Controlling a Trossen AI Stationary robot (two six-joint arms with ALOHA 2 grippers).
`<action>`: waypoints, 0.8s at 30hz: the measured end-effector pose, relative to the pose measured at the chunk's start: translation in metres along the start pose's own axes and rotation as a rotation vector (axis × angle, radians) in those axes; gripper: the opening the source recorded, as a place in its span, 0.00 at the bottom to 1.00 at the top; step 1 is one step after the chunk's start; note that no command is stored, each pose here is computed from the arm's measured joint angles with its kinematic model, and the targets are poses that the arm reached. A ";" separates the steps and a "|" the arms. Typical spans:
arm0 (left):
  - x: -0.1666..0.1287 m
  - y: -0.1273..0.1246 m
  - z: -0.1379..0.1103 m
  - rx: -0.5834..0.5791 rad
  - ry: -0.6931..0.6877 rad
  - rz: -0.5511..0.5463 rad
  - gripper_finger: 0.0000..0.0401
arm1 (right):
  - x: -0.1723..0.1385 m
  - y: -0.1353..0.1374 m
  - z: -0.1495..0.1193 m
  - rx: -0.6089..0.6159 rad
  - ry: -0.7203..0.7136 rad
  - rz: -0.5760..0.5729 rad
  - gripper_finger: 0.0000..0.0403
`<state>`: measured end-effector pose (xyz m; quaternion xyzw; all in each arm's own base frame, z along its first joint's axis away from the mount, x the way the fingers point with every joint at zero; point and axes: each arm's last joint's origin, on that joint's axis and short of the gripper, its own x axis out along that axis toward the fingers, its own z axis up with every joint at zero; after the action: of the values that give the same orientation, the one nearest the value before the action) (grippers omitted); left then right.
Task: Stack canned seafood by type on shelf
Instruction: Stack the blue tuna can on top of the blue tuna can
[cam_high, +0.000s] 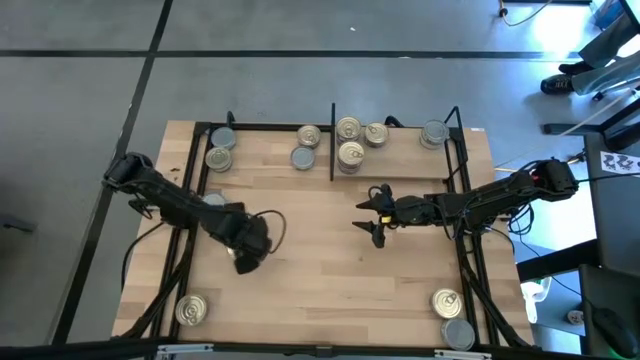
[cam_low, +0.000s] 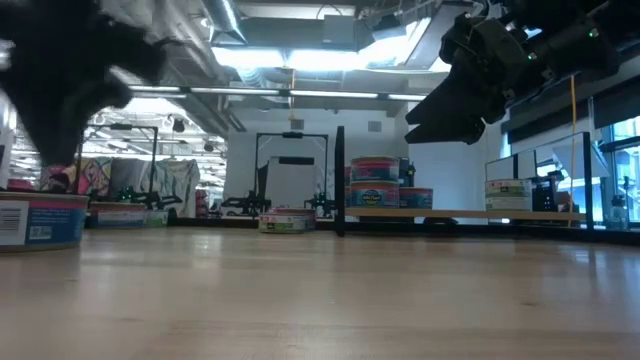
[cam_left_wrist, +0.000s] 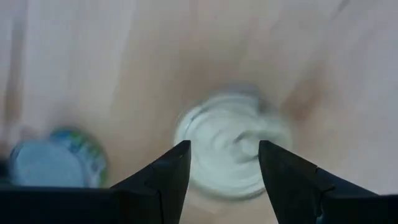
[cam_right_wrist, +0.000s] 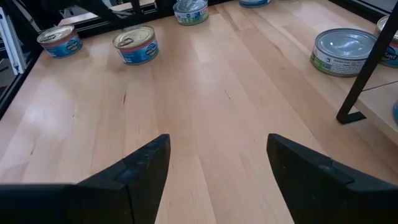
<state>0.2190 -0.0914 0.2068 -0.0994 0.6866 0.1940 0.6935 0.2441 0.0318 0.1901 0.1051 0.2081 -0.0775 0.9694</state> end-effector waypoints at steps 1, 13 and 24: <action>0.005 -0.001 -0.005 0.013 0.010 0.012 0.46 | 0.000 0.000 0.000 0.000 0.000 0.000 0.67; 0.032 -0.019 0.014 0.146 -0.267 -0.212 0.46 | 0.000 0.000 0.000 -0.001 0.000 0.000 0.67; 0.063 -0.028 0.098 0.306 -0.544 -0.257 0.46 | 0.000 0.000 -0.001 -0.005 0.006 -0.002 0.67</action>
<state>0.3182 -0.0686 0.1443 -0.0247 0.4794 0.0191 0.8770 0.2438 0.0317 0.1896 0.1029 0.2113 -0.0776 0.9689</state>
